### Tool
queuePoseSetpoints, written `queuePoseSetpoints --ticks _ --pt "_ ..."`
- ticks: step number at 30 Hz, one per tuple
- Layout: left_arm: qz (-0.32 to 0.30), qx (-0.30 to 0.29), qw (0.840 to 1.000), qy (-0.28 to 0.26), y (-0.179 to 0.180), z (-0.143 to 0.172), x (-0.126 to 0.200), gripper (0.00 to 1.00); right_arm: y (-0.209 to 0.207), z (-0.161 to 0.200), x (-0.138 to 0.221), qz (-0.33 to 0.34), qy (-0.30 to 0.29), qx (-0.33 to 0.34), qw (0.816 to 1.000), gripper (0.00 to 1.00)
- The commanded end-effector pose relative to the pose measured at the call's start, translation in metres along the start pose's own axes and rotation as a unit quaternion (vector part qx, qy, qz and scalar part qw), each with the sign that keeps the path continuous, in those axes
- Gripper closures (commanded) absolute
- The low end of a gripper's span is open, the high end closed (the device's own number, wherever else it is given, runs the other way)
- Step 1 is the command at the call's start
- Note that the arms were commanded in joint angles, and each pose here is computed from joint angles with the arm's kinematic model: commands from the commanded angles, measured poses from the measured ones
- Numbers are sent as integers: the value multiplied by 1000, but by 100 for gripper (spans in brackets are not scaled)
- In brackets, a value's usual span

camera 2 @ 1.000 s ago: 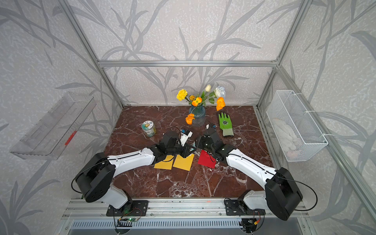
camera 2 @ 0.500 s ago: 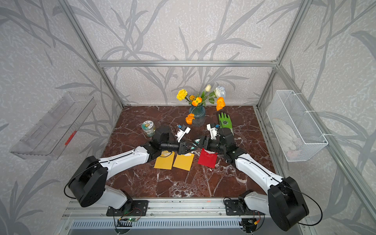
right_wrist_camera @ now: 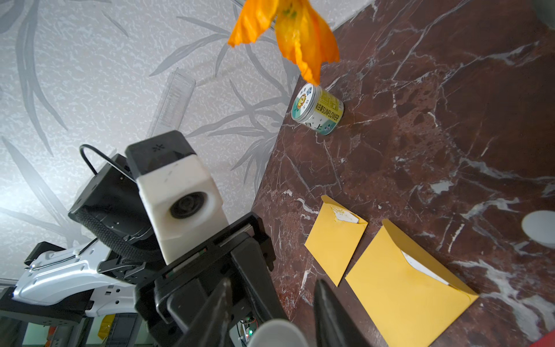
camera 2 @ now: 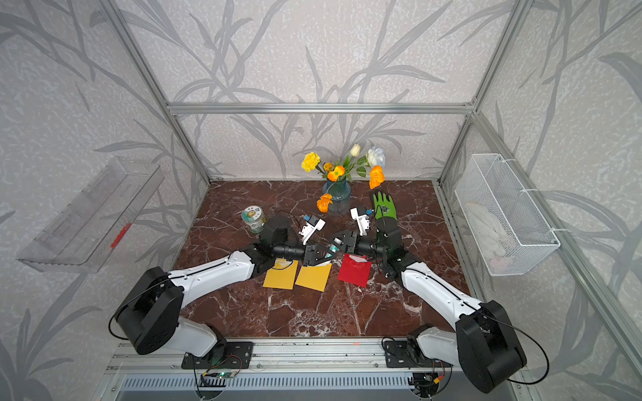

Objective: Seal the envelope with a glue stick
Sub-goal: Unscrew the glue stick.

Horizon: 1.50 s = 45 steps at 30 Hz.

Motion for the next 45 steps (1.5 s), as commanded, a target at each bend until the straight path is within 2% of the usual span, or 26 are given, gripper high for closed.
queuePoseSetpoints --ticks 1,12,15,18,21,26,29,30,32,33,34,36,41,45 --pt "4 -8 1000 -3 -1 1 2 99 7 -5 2 -11 -7 14 1000 65" --pt "3 -7 1000 3 4 4 0 99 -7 -2 -4 13 6 -2 1000 93" --pt "-25 -13 1000 -5 10 5 0 99 -20 0 -7 48 4 -25 999 100" --pt "-81 -28 996 -26 20 4 1 99 -38 5 -11 108 1 -51 993 100" --pt "-146 -41 987 -48 31 1 0 99 -54 13 -16 196 6 -70 978 100" --pt "-261 -55 961 -79 49 1 0 99 -74 24 -19 349 1 -72 934 100" --pt "-316 -55 943 -90 62 3 3 100 -73 25 -20 412 -8 -60 909 100" --pt "-321 -52 942 -85 65 4 2 100 -69 23 -21 418 -9 -54 907 100" --pt "-316 -53 945 -71 63 6 0 100 -61 17 -24 401 -8 -41 915 99" --pt "-307 -53 948 -64 62 7 0 100 -56 15 -26 386 -8 -31 922 92" --pt "-293 -51 953 -59 59 7 0 100 -49 12 -26 366 -7 -15 930 80" --pt "-251 -42 966 -50 52 7 -1 100 -35 7 -26 318 -13 11 948 61" --pt "-138 -14 990 -39 33 3 4 100 -9 -1 -16 174 -6 26 984 34" --pt "-56 -15 997 -44 12 -3 12 100 0 -2 -3 104 8 31 994 18"
Point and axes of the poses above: each gripper's point midway between its finger pads, its own x axis back along the fingers, its own y axis along the line the jaws close on, z = x × y, the point moved 6 cm from there along x, back along the fingers, and after that the axes turned 9 degrees about x, right-handed, at the moved point
